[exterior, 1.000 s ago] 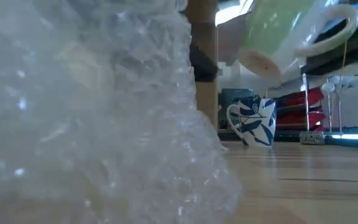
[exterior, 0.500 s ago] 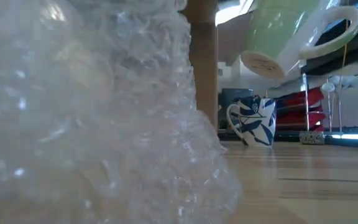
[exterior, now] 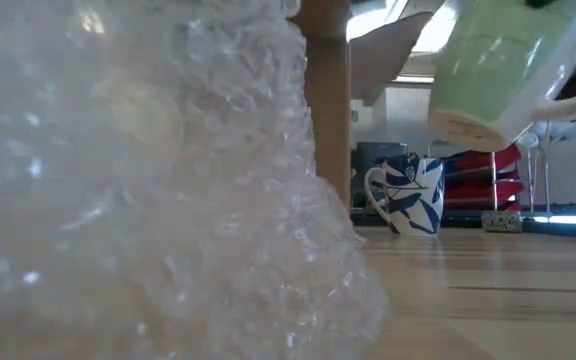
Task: Wrap mug
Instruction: Wrap the green mug with the bubble wrap
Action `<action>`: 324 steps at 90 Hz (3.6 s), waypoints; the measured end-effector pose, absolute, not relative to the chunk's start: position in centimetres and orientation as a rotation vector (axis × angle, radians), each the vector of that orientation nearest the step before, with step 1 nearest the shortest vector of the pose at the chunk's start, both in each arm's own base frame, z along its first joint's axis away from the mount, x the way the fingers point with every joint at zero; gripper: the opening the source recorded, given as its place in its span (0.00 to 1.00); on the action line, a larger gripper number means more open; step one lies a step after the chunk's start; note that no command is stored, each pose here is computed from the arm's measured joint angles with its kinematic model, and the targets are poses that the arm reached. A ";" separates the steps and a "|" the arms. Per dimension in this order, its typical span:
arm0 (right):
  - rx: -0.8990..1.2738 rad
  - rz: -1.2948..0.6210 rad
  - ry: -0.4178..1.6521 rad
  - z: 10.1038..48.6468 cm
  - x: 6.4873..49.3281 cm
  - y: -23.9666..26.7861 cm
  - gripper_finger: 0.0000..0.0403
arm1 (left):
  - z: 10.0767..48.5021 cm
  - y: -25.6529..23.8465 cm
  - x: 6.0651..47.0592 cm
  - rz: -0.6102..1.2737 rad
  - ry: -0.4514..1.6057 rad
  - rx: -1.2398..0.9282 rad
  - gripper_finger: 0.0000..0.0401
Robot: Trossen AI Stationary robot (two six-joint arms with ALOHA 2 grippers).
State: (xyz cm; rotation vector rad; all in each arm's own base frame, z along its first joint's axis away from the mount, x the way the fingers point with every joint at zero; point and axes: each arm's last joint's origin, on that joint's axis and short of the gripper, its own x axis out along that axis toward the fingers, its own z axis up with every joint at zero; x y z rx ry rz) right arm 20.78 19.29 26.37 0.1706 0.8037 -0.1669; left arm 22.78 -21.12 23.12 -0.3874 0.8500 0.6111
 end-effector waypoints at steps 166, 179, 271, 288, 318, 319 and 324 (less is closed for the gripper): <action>0.218 -0.150 0.675 26.6 17.0 22.6 0.00 | 17.3 -13.7 34.9 0.215 0.622 -0.282 0.00; 0.202 -0.160 0.679 26.6 17.0 22.5 0.00 | 17.3 -13.9 32.9 0.506 0.591 -0.274 0.00; 0.174 -0.175 0.685 26.4 16.8 22.2 0.00 | 13.8 -10.7 41.5 -0.219 0.341 -0.459 0.00; 0.178 -0.174 0.684 26.5 16.9 22.3 0.00 | 17.5 -11.2 39.6 -0.111 0.434 -0.389 0.00; 0.180 -0.172 0.680 26.5 16.9 22.3 0.00 | 22.1 -15.9 32.8 0.028 0.662 -0.414 0.00; 0.180 -0.173 0.680 26.5 16.9 22.3 0.00 | 22.1 -16.2 32.6 0.030 0.670 -0.419 0.00; 0.181 -0.172 0.681 26.5 16.9 22.3 0.00 | 21.8 -17.3 31.7 0.032 0.715 -0.445 0.00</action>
